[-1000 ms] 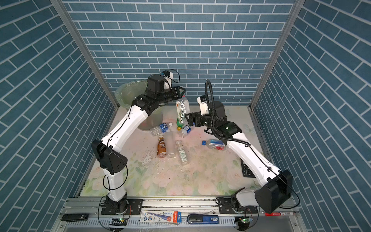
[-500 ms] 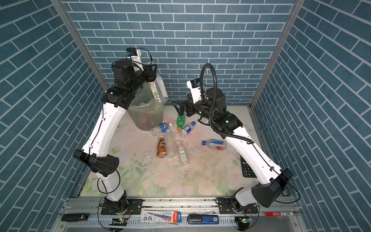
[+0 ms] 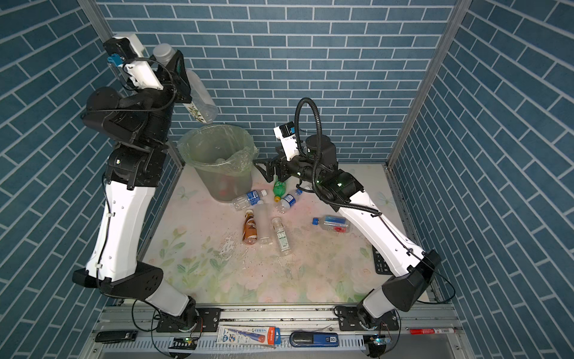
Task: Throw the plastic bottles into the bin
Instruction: 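Open the left gripper above the bin to drop the green-label bottle, then move the left gripper back toward the bottles while the right gripper reaches the Fiji bottle, then lower the right gripper around the Fiji bottle's body and close it, then lift the Fiji bottle upright with the right gripper toward the left gripper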
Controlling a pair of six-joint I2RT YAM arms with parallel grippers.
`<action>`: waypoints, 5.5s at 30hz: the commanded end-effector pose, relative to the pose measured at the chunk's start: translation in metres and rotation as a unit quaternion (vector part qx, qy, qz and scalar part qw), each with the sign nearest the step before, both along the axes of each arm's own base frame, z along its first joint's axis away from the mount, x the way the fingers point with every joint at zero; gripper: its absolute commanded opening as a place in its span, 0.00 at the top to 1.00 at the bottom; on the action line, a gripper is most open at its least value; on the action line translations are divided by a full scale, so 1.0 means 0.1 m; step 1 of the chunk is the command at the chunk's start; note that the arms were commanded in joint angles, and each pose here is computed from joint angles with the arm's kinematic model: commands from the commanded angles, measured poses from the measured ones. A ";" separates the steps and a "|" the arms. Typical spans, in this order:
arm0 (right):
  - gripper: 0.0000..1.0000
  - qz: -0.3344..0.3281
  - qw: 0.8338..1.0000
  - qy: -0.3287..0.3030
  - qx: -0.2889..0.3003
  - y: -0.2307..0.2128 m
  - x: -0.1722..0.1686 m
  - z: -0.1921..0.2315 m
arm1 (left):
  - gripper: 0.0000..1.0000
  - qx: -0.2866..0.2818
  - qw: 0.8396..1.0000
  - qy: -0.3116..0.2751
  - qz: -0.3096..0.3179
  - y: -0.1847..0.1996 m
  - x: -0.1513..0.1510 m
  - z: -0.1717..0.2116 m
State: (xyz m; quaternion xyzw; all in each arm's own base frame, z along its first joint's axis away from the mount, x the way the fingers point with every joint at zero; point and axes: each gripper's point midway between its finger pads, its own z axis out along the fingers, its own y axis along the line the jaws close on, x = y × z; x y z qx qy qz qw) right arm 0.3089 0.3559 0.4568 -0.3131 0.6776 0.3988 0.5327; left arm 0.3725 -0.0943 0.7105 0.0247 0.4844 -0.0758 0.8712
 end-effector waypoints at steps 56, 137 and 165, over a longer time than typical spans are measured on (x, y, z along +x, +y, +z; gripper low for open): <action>0.01 -0.027 0.999 0.021 -0.023 0.00 0.13 -0.29 | 0.01 -0.027 0.953 0.299 -0.024 0.03 1.57 -2.21; 0.05 -0.245 0.864 0.290 -0.331 -1.87 0.29 -3.56 | 0.01 -0.055 0.768 0.584 -0.257 -2.29 0.01 -5.00; 0.15 -0.200 0.848 0.306 -0.384 -1.63 0.29 -4.05 | 0.01 -0.080 0.770 0.586 -0.240 -1.93 0.05 -5.01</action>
